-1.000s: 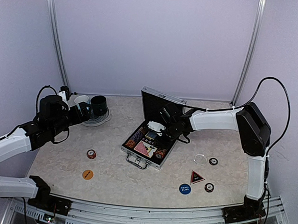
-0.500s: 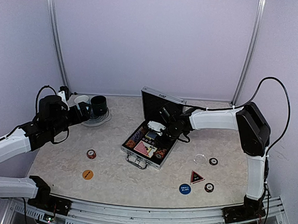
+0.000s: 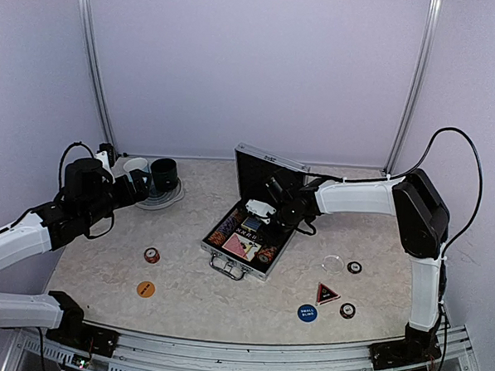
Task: Pack up texas hold em set
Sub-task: Place the dice in the slot.
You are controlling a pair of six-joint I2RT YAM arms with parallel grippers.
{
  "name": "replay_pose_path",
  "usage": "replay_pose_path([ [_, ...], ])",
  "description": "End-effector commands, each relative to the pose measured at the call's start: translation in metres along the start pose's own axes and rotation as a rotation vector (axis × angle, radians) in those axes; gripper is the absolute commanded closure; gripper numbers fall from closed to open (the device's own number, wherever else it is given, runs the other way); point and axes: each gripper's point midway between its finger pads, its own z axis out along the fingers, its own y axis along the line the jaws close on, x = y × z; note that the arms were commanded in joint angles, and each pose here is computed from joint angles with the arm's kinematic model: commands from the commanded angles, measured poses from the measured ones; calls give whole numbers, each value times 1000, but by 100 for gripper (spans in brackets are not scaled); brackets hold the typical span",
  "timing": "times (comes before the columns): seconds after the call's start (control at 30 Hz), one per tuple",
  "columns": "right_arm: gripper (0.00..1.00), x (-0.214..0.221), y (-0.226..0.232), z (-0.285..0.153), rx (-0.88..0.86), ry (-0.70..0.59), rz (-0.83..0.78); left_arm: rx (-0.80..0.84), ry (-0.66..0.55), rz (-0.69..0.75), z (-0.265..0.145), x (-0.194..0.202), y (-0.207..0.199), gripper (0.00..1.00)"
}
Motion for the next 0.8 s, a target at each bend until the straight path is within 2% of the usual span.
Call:
replay_pose_path([
  [0.0,65,5,-1,-1,-11,30,14,-7,-18,3,-1,-4,3,1],
  [0.6,64,-38,-7,-43,13,-126,24,-8,-14,2,0,-2,3,1],
  [0.77,64,-53,0,-63,38,-208,13,-12,-12,4,0,-1,5,1],
])
